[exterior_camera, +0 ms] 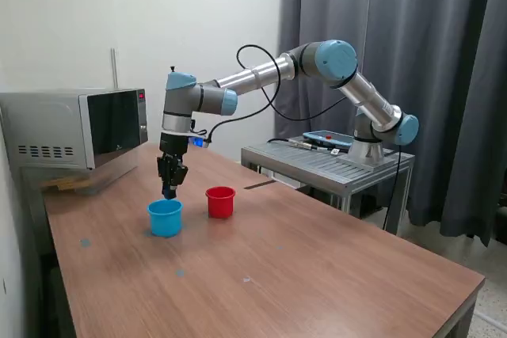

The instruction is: Place red objects in the red bin, and blue objects in the blue bin.

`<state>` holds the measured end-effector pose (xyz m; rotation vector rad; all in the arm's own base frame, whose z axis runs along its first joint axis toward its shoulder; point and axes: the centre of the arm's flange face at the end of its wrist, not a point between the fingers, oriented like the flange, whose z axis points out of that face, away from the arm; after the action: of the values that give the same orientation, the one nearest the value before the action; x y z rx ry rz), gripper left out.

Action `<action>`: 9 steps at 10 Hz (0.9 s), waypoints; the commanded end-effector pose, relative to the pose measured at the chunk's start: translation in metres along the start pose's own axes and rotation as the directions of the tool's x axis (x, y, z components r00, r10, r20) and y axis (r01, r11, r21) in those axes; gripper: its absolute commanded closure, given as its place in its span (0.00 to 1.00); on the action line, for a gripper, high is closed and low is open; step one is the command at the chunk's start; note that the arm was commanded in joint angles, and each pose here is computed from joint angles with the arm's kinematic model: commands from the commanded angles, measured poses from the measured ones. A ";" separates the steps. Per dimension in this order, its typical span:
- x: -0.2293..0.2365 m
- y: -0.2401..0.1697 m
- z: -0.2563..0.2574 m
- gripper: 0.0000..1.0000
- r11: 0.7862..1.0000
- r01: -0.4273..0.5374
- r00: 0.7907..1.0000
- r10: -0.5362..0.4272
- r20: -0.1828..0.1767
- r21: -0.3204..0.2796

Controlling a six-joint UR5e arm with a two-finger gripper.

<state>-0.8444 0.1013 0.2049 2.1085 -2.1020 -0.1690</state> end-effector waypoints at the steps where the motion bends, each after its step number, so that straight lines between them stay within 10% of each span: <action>1: 0.000 -0.001 0.005 1.00 1.000 -0.007 1.000 0.007 -0.001 0.004; 2: 0.000 0.000 0.005 0.00 0.999 -0.035 0.999 0.035 0.000 -0.002; 9: 0.001 -0.001 0.007 0.00 0.999 -0.039 0.999 0.039 0.012 0.006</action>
<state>-0.8446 0.1004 0.1989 2.0686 -2.1430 -0.1701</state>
